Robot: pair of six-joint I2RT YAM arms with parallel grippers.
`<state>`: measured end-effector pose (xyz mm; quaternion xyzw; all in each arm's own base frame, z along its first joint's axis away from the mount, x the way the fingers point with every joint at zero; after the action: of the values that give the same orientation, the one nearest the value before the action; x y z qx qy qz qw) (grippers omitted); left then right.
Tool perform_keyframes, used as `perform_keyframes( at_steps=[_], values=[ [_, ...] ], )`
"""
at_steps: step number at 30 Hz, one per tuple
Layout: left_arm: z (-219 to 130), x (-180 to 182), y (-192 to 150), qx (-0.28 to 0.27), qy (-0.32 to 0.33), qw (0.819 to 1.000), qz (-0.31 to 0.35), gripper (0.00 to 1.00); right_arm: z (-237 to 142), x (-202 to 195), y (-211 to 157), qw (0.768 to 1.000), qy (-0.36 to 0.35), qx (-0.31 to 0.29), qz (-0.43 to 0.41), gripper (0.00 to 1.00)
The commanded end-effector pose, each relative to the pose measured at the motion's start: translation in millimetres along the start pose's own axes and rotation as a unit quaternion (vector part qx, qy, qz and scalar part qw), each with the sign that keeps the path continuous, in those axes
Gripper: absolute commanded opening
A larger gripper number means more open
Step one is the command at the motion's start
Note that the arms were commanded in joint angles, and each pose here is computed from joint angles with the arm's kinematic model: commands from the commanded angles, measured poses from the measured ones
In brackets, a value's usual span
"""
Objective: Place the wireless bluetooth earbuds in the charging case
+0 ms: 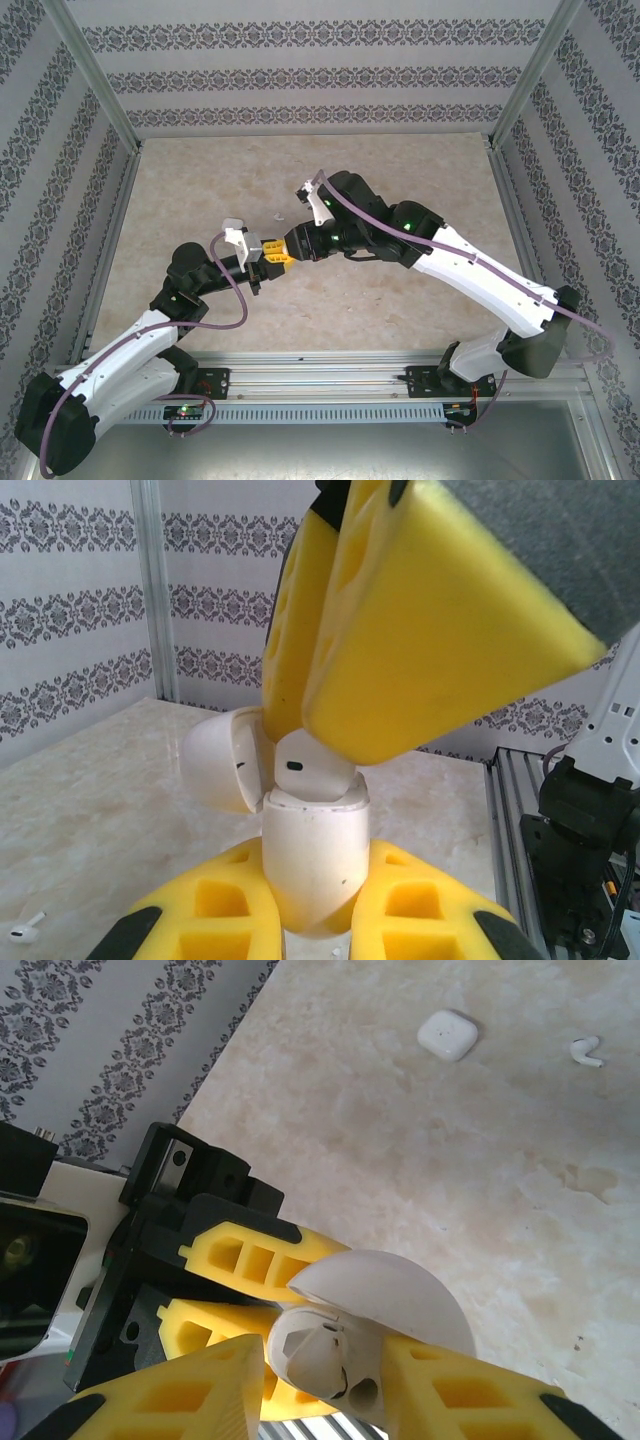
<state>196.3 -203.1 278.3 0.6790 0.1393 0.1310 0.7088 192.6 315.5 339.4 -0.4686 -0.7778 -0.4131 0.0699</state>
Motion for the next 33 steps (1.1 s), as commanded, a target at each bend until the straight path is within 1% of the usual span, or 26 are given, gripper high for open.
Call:
perform_keyframes(
  at_steps=[1, 5, 7, 9, 12, 14, 19, 33],
  values=[
    [-2, -10, 5, -0.007, -0.025, 0.999, 0.026, 0.00, -1, 6, 4, 1.000, -0.006, -0.002, -0.011, 0.36],
    [-1, -10, 5, -0.007, -0.025, 0.999, 0.027, 0.00, 3, 6, -1, 1.000, -0.017, 0.015, -0.021, 0.36],
    [-1, -9, 5, -0.007, -0.025, 0.999, 0.027, 0.00, 4, 7, -3, 0.999, -0.021, 0.023, -0.024, 0.35],
    [-1, -9, 6, -0.008, -0.025, 0.999, 0.028, 0.00, 6, 7, -5, 0.999, -0.024, 0.032, -0.029, 0.32],
    [-1, -9, 5, -0.006, -0.024, 0.999, 0.027, 0.00, 7, 8, -5, 0.998, -0.029, 0.041, -0.033, 0.26],
    [-1, -9, 5, -0.007, -0.024, 0.999, 0.026, 0.00, 6, 9, -4, 0.998, -0.030, 0.038, -0.034, 0.22],
    [-3, -10, 4, -0.008, -0.023, 0.999, 0.025, 0.00, -3, 10, 2, 0.999, -0.032, 0.018, -0.037, 0.17],
    [-3, -12, 7, -0.012, -0.028, 0.999, 0.020, 0.00, -29, 11, 11, 0.998, -0.038, -0.027, -0.032, 0.15]
  ],
)
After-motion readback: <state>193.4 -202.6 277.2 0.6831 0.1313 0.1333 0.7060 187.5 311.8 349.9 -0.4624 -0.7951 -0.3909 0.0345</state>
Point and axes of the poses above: each hand's point on the last joint's axis, 136 mm out from that joint toward the fingers, its own z axis out along the fingers, its own x axis along the line the jaws close on, y = z × x, the point moved 4 cm from there along -z, back along the fingers
